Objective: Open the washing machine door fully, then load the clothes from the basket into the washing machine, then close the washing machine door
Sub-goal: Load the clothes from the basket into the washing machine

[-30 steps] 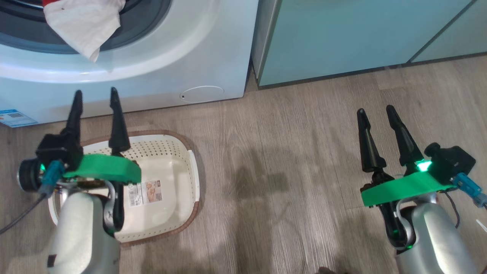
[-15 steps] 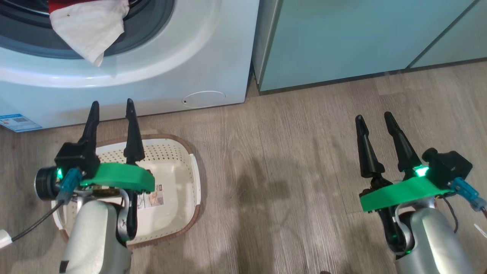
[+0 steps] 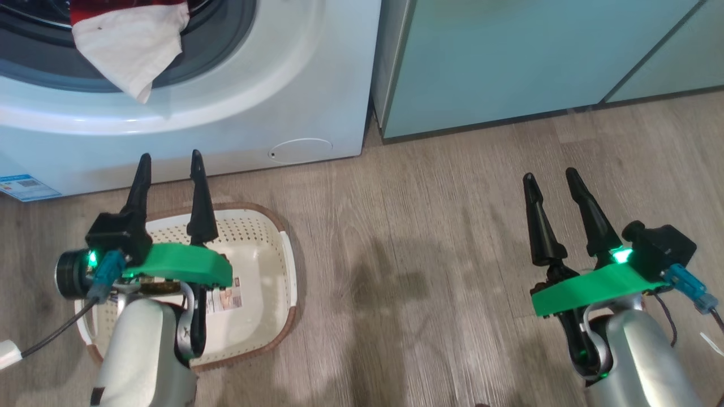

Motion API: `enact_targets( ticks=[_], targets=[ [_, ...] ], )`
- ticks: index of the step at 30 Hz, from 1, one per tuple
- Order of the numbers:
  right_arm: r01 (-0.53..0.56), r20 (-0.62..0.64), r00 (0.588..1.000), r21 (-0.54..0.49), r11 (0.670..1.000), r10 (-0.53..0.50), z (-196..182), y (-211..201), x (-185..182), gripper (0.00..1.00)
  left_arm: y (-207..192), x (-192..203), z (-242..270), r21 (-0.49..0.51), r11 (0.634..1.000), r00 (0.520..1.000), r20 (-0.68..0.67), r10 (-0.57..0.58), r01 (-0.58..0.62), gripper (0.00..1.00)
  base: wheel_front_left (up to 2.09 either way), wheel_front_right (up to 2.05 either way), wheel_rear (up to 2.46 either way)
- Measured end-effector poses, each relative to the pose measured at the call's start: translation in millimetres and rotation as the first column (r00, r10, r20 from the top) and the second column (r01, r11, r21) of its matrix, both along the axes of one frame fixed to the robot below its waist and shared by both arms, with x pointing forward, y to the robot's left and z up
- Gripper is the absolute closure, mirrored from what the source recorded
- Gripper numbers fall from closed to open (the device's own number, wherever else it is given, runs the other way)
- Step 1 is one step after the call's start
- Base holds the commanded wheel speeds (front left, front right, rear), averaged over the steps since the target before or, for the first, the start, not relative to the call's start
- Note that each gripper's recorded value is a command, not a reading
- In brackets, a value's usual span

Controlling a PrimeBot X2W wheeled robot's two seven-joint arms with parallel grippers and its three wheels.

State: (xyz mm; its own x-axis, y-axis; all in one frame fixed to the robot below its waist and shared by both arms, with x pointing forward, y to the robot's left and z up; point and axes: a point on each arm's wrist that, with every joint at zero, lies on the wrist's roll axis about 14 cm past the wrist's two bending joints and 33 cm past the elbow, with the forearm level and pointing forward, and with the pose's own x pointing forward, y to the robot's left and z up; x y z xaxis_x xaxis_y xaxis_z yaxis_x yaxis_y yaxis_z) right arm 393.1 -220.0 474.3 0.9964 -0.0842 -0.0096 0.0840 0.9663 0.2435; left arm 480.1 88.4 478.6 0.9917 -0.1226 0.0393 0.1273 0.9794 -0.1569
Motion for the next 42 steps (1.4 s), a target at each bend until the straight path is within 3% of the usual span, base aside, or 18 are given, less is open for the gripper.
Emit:
enact_targets(
  ticks=[5,11,30,36,42],
  targets=[
    [-0.005,-0.022,1.0,0.0,1.0,0.005,-8,1,2,0.0,3,3,-16,-0.025,1.0,0.999,-0.046,0.012,-0.014,0.0,0.0,0.0,0.0],
    [-0.005,-0.066,0.998,0.006,1.0,0.005,-25,2,7,0.0,13,11,-64,0.023,0.999,0.986,-0.162,0.041,-0.038,0.0,0.0,0.0,0.0],
    [0.013,-0.157,0.988,0.028,1.0,-0.008,-64,-5,29,0.0,35,130,-111,0.245,0.969,0.981,-0.182,0.065,-0.018,0.0,0.0,0.0,0.0],
    [0.019,-0.163,0.987,0.027,0.999,-0.015,-67,-8,31,0.0,33,153,-107,0.248,0.968,0.983,-0.17,0.074,-0.03,0.0,0.0,0.0,0.0],
    [0.034,-0.177,0.984,0.025,0.999,-0.029,-71,-13,28,0.0,21,157,-132,0.298,0.954,0.968,-0.247,0.04,0.036,0.0,0.0,0.0,0.0]
  ],
)
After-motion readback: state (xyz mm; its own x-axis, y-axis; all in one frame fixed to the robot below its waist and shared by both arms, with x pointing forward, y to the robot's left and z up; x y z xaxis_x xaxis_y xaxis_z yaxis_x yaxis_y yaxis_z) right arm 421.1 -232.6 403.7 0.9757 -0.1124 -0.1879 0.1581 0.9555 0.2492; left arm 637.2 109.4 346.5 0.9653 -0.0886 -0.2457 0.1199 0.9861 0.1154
